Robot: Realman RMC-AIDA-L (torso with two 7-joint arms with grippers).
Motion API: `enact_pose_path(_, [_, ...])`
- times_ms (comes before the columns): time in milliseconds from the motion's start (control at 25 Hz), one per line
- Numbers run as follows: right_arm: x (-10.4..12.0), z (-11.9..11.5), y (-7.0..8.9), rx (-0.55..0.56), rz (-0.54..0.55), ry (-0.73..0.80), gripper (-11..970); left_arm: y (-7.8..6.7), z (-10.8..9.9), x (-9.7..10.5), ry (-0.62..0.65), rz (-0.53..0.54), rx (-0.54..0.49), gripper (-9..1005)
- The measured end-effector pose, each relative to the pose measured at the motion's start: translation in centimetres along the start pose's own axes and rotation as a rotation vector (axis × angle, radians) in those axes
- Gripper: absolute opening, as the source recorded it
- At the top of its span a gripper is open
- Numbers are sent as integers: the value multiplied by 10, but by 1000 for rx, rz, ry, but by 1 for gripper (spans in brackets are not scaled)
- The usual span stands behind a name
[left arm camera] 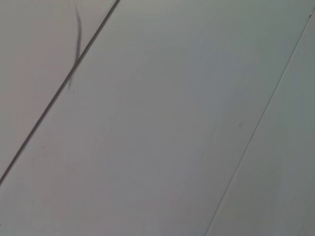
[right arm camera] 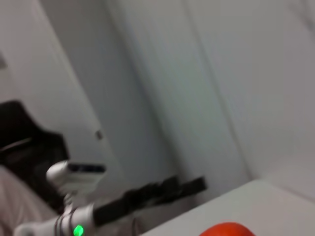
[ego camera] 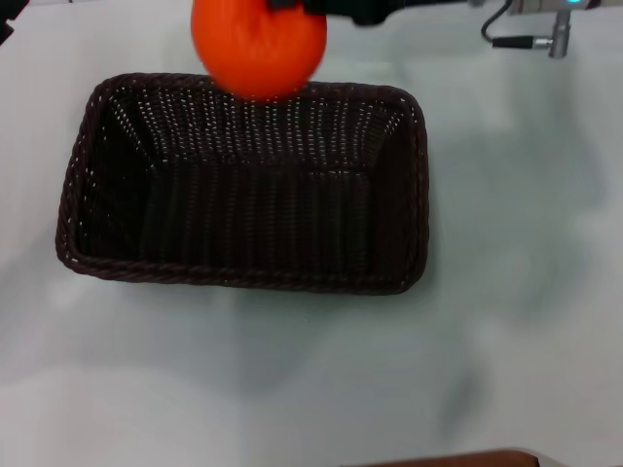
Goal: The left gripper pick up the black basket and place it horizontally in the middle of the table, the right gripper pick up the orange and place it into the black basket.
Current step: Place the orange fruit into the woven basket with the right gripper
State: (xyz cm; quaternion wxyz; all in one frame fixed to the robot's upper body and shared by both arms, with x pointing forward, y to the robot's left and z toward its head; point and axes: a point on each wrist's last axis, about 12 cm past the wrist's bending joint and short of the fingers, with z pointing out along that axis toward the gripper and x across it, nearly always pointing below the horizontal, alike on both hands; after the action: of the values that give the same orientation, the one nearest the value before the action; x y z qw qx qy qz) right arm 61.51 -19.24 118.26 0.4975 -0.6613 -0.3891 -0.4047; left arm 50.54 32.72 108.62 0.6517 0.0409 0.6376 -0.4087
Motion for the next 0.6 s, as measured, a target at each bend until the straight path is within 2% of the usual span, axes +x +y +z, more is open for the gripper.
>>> enact_pose_path(440, [-9,12,2,-30,-35,-6,197,0,0,-5,-54,0,-2,878])
enact_pose_path(600, [-9,10,3,-38,-38,7,369,0,0,-6,-57,0,1,877])
